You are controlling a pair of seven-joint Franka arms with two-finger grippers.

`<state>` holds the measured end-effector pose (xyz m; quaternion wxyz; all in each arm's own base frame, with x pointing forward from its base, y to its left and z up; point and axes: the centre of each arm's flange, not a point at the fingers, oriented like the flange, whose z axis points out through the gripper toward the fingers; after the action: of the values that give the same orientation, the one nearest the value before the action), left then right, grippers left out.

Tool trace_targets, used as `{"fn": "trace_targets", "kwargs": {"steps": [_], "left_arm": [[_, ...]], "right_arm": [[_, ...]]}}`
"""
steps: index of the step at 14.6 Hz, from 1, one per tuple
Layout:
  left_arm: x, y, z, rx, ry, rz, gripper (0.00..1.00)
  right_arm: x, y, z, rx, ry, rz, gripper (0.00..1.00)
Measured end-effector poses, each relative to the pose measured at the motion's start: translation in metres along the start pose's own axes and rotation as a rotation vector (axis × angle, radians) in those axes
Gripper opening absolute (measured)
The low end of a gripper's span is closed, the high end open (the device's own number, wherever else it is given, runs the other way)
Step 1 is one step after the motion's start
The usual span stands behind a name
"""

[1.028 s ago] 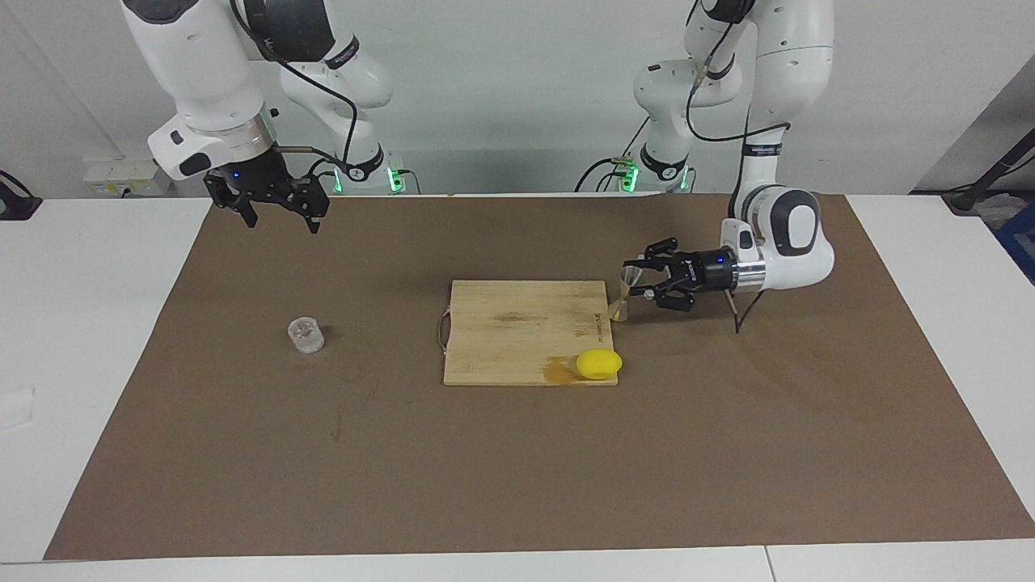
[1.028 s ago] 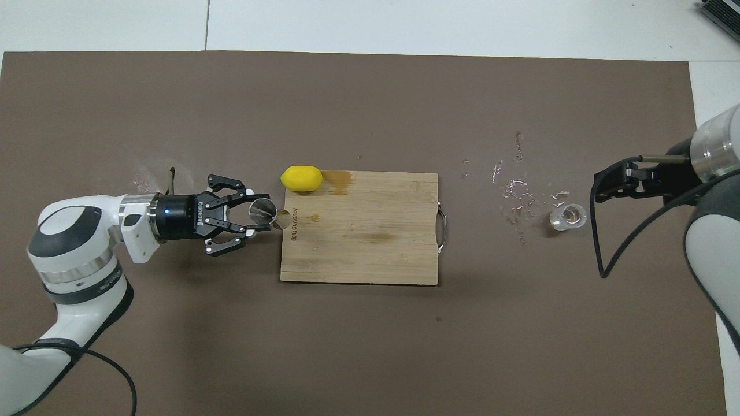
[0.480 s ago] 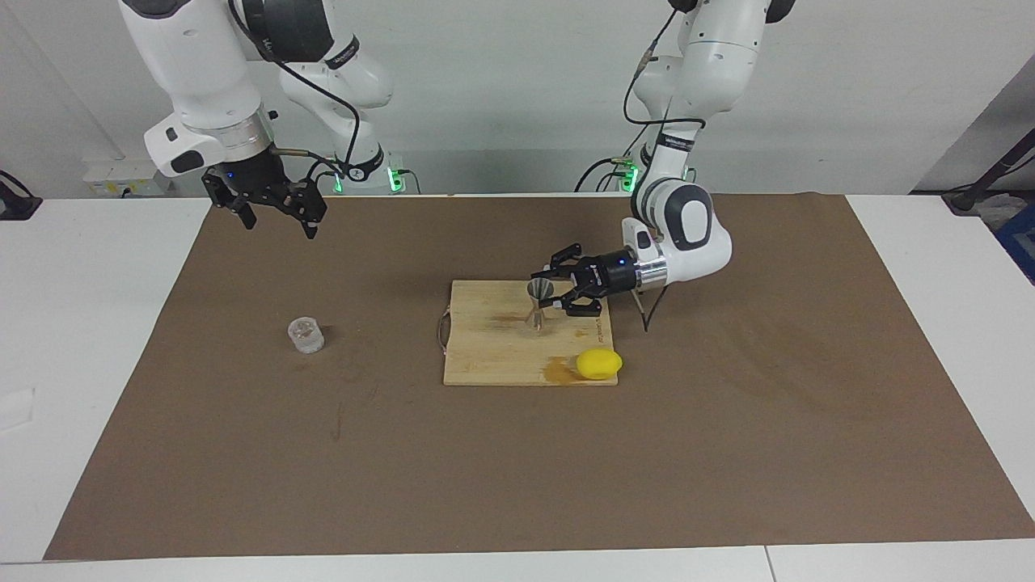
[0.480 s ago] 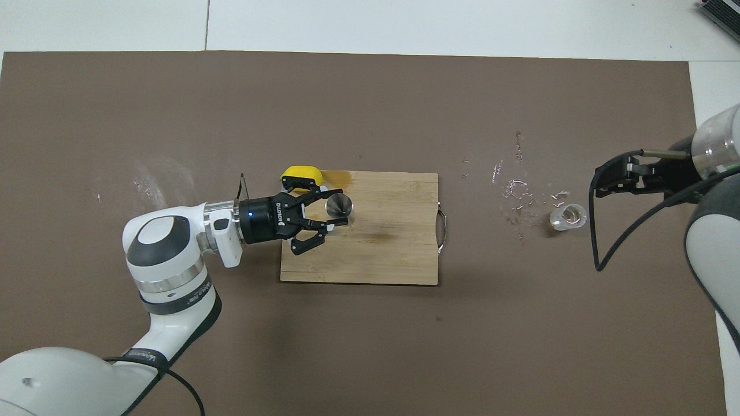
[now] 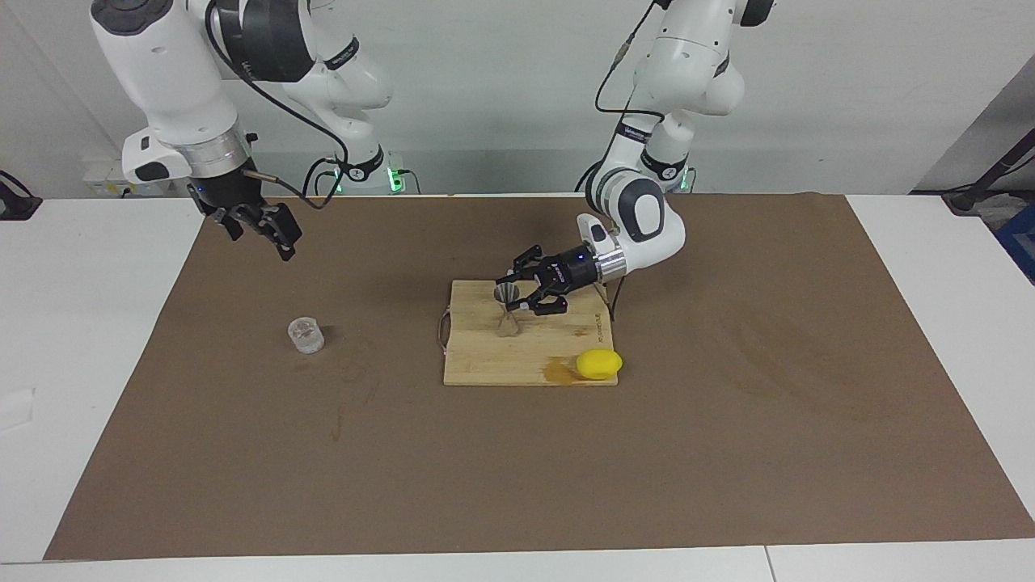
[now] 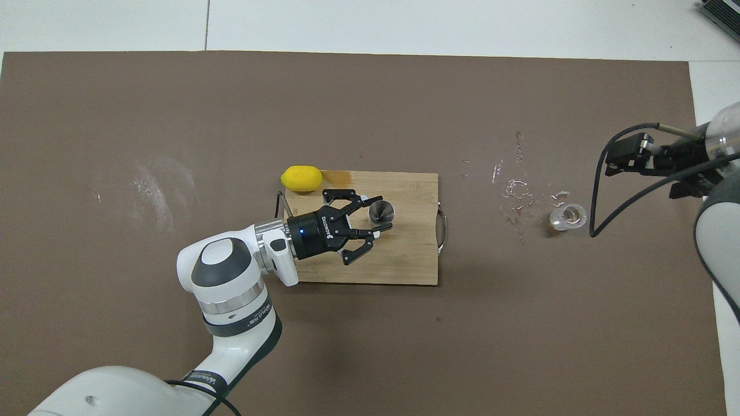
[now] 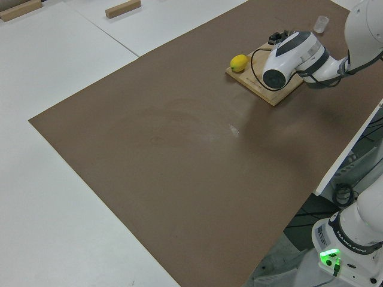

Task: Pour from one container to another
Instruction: 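Lower the steel cup onto the board while the right gripper opens, then withdraw the left gripper while the right gripper reaches the glass cup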

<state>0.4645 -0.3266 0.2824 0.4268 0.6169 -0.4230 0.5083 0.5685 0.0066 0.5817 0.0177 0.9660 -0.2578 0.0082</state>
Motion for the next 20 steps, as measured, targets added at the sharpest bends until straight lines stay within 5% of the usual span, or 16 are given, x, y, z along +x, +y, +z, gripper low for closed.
{"fn": "trace_targets", "kwargs": {"steps": [4, 7, 11, 20], "left_arm": [[-0.011, 0.010, 0.009, 0.018, 0.004, 0.028, 0.51], [-0.014, 0.009, 0.009, 0.023, 0.005, 0.033, 0.55], [-0.022, 0.002, 0.004, 0.037, -0.004, 0.030, 0.98], [-0.028, -0.066, -0.086, -0.027, -0.051, 0.148, 1.00]], "right_arm": [[0.011, 0.002, 0.042, 0.048, -0.010, 0.246, 1.00], [0.024, 0.019, 0.080, 0.096, -0.107, 0.402, 1.00], [0.052, 0.045, 0.141, 0.104, -0.228, 0.568, 1.00], [0.069, 0.100, 0.220, 0.183, -0.376, 0.866, 1.00]]}}
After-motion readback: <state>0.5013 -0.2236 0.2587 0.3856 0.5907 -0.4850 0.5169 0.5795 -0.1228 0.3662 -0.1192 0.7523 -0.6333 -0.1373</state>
